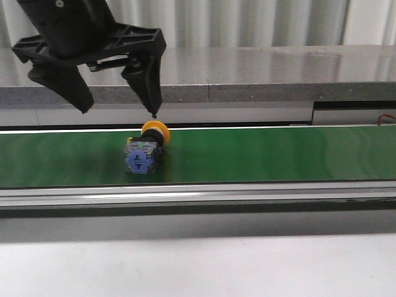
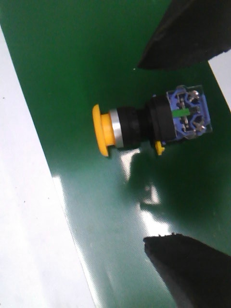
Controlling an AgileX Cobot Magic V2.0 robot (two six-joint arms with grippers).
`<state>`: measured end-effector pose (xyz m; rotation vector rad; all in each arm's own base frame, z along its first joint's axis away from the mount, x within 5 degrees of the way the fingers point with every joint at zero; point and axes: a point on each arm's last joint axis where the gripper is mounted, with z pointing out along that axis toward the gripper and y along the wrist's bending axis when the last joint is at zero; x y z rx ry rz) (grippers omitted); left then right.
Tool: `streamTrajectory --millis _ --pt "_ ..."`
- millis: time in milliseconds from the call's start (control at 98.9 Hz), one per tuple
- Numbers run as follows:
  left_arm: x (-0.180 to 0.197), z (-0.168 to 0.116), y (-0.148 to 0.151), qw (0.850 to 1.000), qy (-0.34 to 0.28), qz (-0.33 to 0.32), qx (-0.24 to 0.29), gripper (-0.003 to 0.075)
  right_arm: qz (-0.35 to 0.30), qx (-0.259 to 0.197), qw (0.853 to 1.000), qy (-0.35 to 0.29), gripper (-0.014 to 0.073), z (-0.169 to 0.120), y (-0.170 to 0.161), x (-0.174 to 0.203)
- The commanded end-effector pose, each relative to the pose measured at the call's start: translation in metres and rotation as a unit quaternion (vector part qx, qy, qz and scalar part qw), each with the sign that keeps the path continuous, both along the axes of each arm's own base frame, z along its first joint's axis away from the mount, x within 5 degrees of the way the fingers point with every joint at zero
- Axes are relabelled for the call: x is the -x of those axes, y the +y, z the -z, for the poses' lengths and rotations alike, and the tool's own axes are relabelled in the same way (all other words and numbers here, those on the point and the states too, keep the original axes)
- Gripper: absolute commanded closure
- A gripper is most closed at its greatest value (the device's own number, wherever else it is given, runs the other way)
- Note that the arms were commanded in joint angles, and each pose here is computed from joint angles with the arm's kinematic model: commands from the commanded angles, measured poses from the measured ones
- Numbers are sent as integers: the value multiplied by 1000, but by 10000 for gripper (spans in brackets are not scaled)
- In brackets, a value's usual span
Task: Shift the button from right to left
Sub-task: 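Lower the left gripper over the button and close on it, then lift the button with the left gripper and release it into the blue tray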
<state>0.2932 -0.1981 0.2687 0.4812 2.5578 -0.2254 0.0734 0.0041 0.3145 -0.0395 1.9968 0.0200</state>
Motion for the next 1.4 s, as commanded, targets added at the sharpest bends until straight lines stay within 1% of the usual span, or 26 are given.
streamTrajectory --millis 0,192,475,546,597,668,789,839,981,1143,1153,1274,1386 --pt "-2 -21 -9 999 -42 7 31 60 5 0 999 -44 662 -14 -1 -1" --pt "-2 -5 -19 999 -22 15 19 73 5 0 999 -44 662 -14 -1 -1" --pt "-8 23 -21 999 25 5 -19 156 5 0 999 -44 662 -14 -1 -1" --pt "-9 29 -21 999 31 3 -25 193 5 0 999 -44 662 -13 -1 -1" --pt "-10 31 -22 999 35 -2 -27 249 5 0 999 -44 662 -13 -1 -1" --pt "-10 32 -21 999 37 -2 -32 374 5 0 999 -44 662 -13 -1 -1" --pt "-9 32 -18 998 35 1 -49 658 5 0 999 -43 662 -13 -1 -1" --pt "-9 29 -17 998 31 2 -54 740 5 0 999 -43 662 -13 -1 -1" --pt "-4 13 -10 998 16 2 -57 740 5 0 999 -43 662 -13 -1 -1" --pt "7 -22 11 998 -12 -11 -62 740 5 0 999 -43 662 -13 -1 -1" --pt "9 -27 14 998 -18 -13 -61 740 5 0 999 -43 662 -13 -1 -1" --pt "20 -54 47 996 -45 -45 -63 740 5 0 999 -43 662 -13 -1 -1" --pt "29 -67 90 990 -60 -96 -83 740 5 0 999 -43 662 -13 -1 -1"
